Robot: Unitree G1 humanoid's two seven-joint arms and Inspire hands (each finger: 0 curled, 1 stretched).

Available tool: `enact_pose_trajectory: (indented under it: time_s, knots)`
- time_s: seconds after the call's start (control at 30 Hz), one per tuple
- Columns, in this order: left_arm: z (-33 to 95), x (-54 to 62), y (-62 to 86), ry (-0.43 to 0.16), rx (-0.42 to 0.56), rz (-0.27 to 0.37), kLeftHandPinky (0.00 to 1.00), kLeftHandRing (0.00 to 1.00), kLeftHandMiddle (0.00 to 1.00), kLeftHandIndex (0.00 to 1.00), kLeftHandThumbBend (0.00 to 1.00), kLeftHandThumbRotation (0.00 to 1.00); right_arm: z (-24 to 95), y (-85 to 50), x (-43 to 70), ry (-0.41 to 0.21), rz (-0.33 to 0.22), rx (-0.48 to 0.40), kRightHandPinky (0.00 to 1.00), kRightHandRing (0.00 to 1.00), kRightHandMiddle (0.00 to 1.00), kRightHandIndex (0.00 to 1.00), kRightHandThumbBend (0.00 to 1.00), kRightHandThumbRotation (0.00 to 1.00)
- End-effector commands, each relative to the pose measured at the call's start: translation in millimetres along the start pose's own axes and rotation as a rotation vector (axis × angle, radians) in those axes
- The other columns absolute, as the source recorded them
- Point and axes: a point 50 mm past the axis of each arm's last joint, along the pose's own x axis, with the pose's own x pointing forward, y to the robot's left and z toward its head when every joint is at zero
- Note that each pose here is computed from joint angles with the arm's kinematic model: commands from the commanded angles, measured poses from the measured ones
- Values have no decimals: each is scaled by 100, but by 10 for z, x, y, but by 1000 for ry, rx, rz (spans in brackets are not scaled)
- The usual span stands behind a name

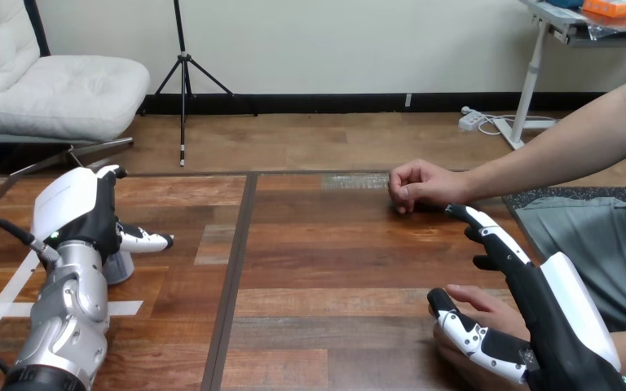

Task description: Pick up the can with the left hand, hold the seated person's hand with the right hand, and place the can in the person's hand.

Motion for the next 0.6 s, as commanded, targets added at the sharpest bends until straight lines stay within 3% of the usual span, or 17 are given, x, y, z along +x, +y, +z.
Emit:
enact_pose_trajectory:
  time_s: [0.0, 0.57]
  knots:
    - [67, 93, 247, -32, 52, 77, 78, 88, 90, 88, 77, 17, 154, -95, 63, -80, -35, -14, 82, 92, 94, 91, 32, 0]
    - [49, 15, 267, -54, -2, 125, 78, 90, 92, 92, 77, 17, 148, -90, 59, -82, -32, 0, 82, 92, 94, 90, 32, 0]
